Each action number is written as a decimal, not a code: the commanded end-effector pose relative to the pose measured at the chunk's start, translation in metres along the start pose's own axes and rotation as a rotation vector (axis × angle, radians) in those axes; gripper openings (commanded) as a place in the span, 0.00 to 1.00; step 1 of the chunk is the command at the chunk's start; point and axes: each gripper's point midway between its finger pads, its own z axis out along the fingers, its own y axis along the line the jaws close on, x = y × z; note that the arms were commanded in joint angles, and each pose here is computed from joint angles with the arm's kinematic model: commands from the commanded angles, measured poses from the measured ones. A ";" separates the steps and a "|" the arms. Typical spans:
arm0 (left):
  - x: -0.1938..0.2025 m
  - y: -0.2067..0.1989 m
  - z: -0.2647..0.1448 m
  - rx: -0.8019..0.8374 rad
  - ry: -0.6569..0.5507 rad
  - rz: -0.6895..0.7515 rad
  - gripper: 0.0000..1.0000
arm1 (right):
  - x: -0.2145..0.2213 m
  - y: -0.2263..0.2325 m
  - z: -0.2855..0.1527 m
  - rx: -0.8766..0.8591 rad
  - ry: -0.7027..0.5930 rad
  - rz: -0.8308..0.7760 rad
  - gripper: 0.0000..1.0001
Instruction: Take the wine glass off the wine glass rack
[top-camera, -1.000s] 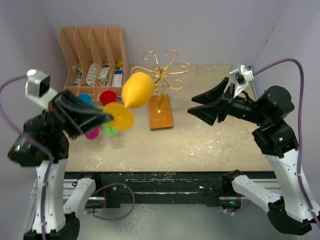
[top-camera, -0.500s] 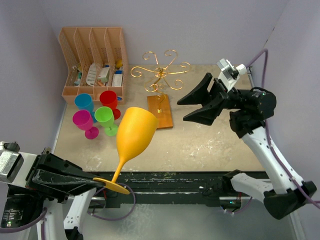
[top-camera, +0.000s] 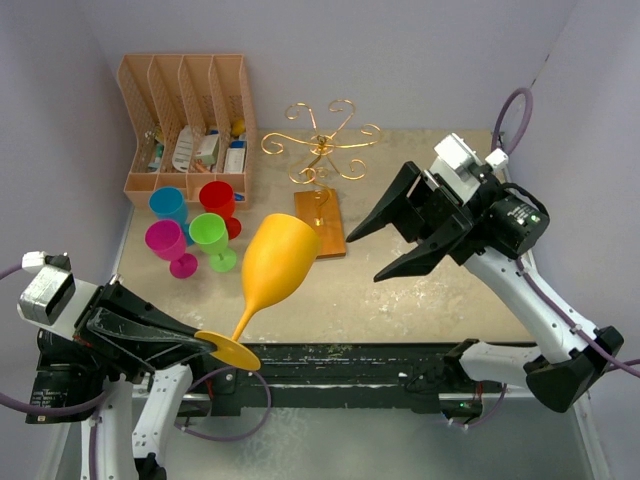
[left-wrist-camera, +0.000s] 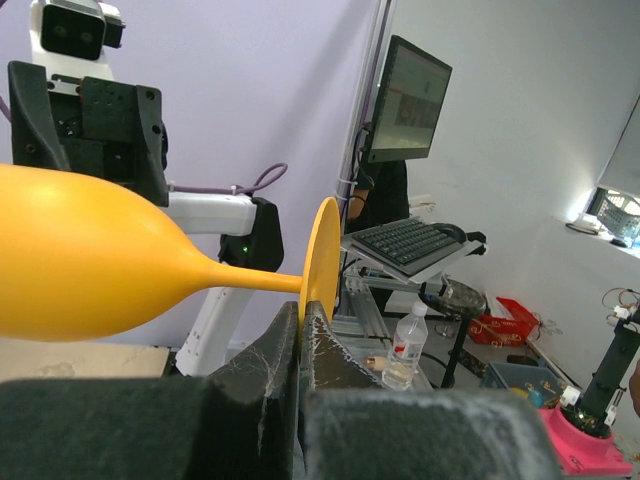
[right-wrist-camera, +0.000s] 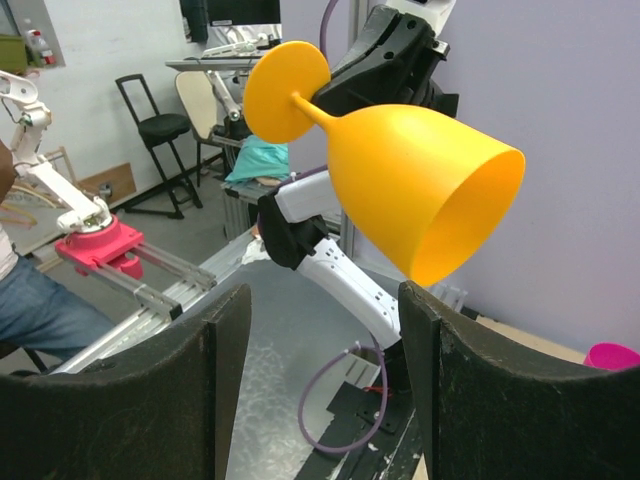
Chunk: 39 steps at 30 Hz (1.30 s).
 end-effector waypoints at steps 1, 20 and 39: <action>-0.003 -0.003 0.001 0.020 -0.012 0.010 0.00 | -0.006 -0.004 0.003 -0.015 -0.014 -0.029 0.63; -0.012 0.035 -0.002 -0.050 -0.028 -0.037 0.00 | 0.000 -0.021 0.025 -0.111 -0.020 0.029 0.61; -0.011 0.069 -0.009 -0.122 -0.049 -0.102 0.00 | 0.011 -0.019 0.035 -0.175 -0.015 0.062 0.00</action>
